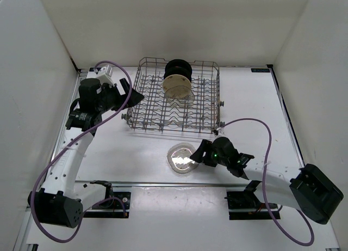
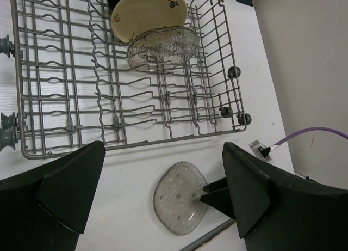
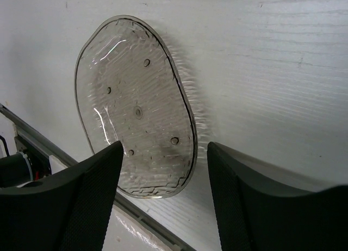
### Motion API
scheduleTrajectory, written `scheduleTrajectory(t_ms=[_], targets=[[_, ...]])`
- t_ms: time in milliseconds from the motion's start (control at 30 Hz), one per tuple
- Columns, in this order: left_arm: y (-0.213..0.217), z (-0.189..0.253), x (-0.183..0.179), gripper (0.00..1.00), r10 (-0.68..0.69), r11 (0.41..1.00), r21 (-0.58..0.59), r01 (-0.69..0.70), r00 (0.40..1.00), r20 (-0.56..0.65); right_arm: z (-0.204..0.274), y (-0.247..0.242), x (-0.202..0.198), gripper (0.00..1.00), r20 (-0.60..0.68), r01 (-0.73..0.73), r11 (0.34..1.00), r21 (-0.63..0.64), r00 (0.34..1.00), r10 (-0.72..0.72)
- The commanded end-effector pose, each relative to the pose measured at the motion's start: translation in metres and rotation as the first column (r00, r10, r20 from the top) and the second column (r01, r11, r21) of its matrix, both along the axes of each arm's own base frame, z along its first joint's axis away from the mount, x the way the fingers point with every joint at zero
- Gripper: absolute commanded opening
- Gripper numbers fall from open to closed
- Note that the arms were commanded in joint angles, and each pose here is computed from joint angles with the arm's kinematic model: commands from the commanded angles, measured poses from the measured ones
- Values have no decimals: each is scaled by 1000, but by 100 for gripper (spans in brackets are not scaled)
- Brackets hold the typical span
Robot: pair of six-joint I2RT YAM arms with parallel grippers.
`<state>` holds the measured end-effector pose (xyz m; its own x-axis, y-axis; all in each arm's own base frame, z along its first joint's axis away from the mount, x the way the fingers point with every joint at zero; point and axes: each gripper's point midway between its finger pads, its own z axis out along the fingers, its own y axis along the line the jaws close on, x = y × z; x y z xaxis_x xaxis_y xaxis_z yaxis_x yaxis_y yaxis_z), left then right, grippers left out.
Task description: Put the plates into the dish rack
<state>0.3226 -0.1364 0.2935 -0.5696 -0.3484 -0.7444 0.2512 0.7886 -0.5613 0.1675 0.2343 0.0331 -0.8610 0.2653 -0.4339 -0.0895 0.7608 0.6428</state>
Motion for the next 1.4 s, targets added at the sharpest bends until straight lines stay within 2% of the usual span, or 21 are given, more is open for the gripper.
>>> scheduleTrajectory(t_ms=[0, 300, 400, 433, 533, 667, 833, 1033, 1133, 1167, 1300, 1367], targets=[[2, 7, -9, 100, -5, 1000, -1, 5, 1000, 24, -18, -11, -3, 65, -34, 30, 997, -71, 999, -32], [2, 5, -10, 100, -8, 1000, 8, 8, 1000, 20, -23, -14, -4, 42, -51, 48, 996, -80, 997, -52], [2, 5, -10, 100, -8, 1000, 8, 8, 1000, 20, -23, -14, -4, 24, -52, 48, 996, -80, 997, -52], [2, 5, -10, 100, -8, 1000, 8, 8, 1000, 20, -25, -17, -4, 12, -59, 62, 994, -90, 996, -68], [3, 5, -10, 100, -11, 1000, 15, 11, 1000, 24, -27, -18, -6, 0, -67, 62, 993, -99, 995, -68], [3, 1, -10, 100, -11, 1000, 16, 11, 1000, 15, -27, -19, -6, 0, -67, 53, 992, -112, 996, -60], [4, 4, -11, 100, -3, 1000, 18, 2, 1000, 25, -7, -12, -15, 0, -32, -85, 975, -205, 996, 80], [11, 10, -11, 100, 36, 999, 31, -38, 998, 45, 82, 25, -28, 0, 118, -301, 939, -169, 939, 322], [15, 14, -8, 100, 55, 997, 45, -58, 997, 61, 143, 34, -28, 0, 188, -345, 926, -153, 910, 370], [18, 18, -7, 100, 66, 997, 43, -69, 995, 70, 181, 37, -25, 0, 250, -360, 921, -151, 887, 388], [24, 18, -2, 100, 93, 994, 50, -97, 993, 70, 234, 30, 17, 0, 379, -247, 916, -315, 852, 360], [28, 15, 2, 100, 106, 993, 53, -109, 993, 60, 242, 17, 49, 0, 466, -128, 878, -461, 807, 362]])
